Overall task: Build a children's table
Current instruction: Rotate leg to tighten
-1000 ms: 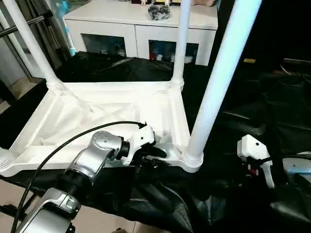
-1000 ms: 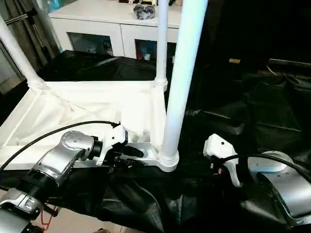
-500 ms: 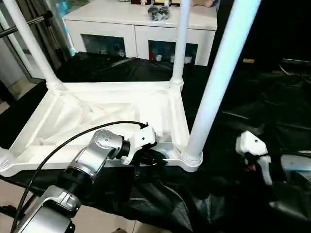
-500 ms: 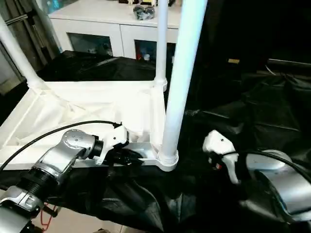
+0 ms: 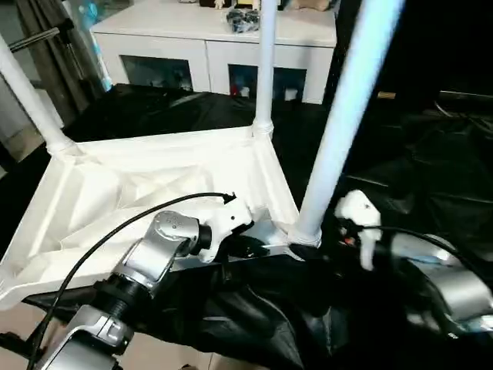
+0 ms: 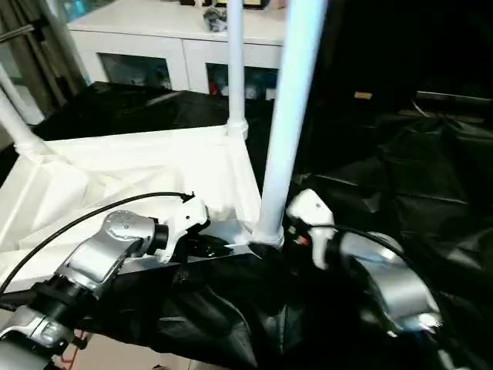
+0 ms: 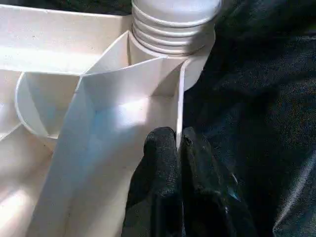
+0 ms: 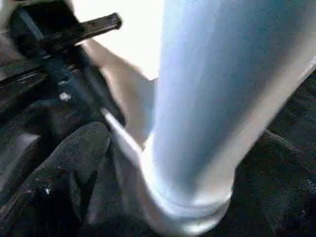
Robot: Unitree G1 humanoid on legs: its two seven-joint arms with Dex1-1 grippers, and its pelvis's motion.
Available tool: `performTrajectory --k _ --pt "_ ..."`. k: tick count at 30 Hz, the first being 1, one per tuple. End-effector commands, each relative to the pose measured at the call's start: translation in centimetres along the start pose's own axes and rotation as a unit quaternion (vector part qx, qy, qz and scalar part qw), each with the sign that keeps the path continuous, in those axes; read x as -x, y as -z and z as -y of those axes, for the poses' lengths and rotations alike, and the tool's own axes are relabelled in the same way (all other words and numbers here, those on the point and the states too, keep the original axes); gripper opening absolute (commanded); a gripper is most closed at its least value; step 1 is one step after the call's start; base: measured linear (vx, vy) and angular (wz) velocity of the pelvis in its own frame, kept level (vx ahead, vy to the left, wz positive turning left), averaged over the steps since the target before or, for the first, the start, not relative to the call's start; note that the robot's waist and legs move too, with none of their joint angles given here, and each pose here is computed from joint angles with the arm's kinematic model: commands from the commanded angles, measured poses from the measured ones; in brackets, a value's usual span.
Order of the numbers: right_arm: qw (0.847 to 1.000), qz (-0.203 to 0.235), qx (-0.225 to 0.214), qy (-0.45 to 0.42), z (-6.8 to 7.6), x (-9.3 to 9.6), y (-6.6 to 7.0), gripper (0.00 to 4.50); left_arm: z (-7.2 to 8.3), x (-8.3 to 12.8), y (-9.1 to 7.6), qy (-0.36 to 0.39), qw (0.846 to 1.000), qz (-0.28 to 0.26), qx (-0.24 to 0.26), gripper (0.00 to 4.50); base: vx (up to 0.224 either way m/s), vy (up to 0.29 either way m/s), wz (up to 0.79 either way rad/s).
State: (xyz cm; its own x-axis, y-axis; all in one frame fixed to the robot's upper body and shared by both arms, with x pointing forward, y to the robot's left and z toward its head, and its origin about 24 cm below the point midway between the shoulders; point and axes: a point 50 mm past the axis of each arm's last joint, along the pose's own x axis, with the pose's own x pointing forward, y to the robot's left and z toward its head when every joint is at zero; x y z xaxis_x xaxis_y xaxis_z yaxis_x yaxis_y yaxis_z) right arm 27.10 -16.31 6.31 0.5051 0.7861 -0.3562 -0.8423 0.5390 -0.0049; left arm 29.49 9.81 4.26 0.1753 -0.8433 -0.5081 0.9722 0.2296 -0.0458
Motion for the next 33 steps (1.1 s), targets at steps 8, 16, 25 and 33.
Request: performTrajectory --k 8,16,25,33 --pt "1.0 -0.015 0.018 0.006 1.1 -1.3 0.4 3.89 0.1 0.7 1.1 -0.008 1.0 -0.008 0.018 0.0 0.0 0.0 0.0" --pt "0.999 -0.027 0.024 -0.001 1.2 -1.8 0.9 3.28 -0.2 1.0 1.1 -0.019 1.0 -0.011 0.021 0.0 0.0 0.0 0.0" --pt "1.0 -0.011 0.007 0.009 1.3 -2.6 1.0 2.77 -0.3 1.1 1.0 -0.028 0.999 -0.006 0.027 0.0 0.0 0.0 0.0" --pt "0.994 0.014 -0.057 0.097 1.1 -5.1 1.8 2.75 -1.5 -0.4 0.3 -0.112 0.993 0.002 0.05 0.0 0.0 0.0 0.0"
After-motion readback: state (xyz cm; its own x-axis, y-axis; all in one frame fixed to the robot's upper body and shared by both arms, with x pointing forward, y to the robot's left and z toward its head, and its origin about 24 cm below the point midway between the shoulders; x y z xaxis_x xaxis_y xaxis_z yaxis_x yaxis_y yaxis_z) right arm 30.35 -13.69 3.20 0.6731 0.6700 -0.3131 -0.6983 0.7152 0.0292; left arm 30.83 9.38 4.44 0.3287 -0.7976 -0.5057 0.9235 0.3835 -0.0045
